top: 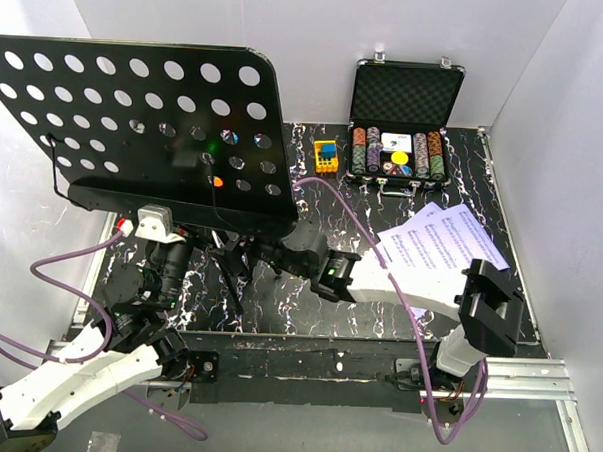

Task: Pack up the instrument practice props

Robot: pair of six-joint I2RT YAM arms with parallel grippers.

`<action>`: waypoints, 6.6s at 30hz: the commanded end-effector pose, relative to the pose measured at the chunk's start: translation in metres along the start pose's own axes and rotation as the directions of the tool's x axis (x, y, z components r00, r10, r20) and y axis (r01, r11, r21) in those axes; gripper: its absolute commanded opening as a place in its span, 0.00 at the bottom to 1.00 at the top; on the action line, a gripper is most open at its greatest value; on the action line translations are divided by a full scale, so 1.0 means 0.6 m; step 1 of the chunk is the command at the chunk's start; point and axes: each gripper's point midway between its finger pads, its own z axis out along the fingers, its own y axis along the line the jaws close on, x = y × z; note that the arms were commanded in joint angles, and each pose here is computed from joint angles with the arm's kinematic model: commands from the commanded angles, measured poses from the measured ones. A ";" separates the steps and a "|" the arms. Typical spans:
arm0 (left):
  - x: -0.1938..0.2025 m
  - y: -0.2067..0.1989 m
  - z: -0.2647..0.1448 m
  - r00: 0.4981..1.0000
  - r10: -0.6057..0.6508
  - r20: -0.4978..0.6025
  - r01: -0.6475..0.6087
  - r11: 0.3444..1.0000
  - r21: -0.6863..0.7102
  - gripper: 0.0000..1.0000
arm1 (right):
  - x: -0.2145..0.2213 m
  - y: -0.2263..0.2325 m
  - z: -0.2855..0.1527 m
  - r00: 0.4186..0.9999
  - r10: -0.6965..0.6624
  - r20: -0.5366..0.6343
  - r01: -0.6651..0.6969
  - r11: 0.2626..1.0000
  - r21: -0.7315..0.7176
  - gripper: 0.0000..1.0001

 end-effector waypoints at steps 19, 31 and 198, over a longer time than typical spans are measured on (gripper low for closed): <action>0.022 -0.022 -0.019 0.995 0.004 -0.099 0.006 0.995 0.099 0.00 | 0.013 -0.034 0.064 0.991 -0.130 0.039 0.119 0.971 0.206 0.44; 0.005 -0.043 -0.005 0.997 -0.010 -0.072 0.020 0.991 0.136 0.00 | 0.033 -0.086 0.061 0.990 -0.138 -0.020 0.136 0.922 0.363 0.71; 0.412 -0.185 0.114 0.818 0.314 -0.482 -0.188 0.938 0.292 0.83 | 0.237 -0.163 -0.152 0.577 0.794 -0.193 -0.755 0.608 0.244 0.01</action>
